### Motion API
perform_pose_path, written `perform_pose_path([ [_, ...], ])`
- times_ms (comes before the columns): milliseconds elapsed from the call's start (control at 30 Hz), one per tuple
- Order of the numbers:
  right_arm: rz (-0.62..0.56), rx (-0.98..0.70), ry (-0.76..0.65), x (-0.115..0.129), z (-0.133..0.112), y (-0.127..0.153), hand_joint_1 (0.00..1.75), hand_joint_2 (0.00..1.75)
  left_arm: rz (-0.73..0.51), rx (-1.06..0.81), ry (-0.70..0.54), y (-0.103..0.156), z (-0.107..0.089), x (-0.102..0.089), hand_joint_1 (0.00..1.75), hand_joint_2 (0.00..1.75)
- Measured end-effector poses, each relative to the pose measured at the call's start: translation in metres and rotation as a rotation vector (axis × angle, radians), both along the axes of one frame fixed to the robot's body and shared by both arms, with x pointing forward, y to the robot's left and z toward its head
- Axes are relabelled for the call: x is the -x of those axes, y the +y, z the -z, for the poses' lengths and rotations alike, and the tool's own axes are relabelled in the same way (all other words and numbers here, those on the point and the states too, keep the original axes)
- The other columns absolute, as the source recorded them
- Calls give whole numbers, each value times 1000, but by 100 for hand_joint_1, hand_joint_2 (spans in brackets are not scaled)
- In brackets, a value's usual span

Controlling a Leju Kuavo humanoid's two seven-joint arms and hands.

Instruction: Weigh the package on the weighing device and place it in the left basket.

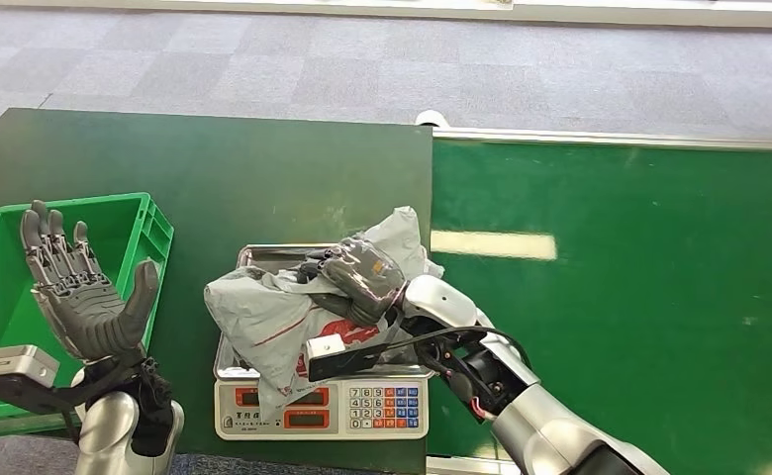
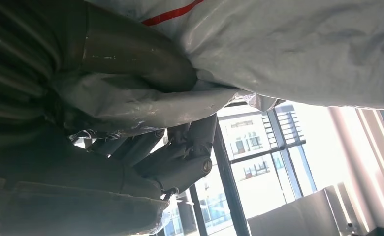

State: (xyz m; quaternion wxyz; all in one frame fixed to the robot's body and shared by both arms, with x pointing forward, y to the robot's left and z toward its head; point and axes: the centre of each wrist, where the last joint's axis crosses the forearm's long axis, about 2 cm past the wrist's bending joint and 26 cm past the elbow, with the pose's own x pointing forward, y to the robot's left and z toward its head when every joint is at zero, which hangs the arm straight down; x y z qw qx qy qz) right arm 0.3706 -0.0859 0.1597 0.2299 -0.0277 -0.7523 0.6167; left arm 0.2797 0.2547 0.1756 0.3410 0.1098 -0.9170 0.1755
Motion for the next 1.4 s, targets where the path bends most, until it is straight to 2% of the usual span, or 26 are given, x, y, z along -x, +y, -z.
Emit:
perform_pose_path([
  [833, -3, 17, 3, 0, 2, 0, 175, 175, 0, 0, 0, 0, 0, 0, 0, 175],
  [967, -4, -11, 2, 0, 2, 0, 0, 175, 3, 0, -1, 0, 0, 0, 0, 175],
  [1033, 23, -185, -9, 2, 1, -4, 0, 175, 16, 1, -1, 0, 0, 0, 0, 175],
  [1100, 120, -440, -40, 0, -5, -16, 0, 175, 28, 1, -2, 0, 1, 0, 0, 175],
  [1167, 217, -589, -71, -6, -13, -32, 0, 175, 32, 1, -2, 0, 1, 0, 0, 175],
  [1267, 265, -652, -101, -11, -20, -46, 0, 175, 32, 1, -2, 0, 1, 0, 0, 175],
  [1400, 270, -661, -104, -11, -21, -48, 0, 175, 32, 1, -3, 0, 1, 0, 0, 175],
])
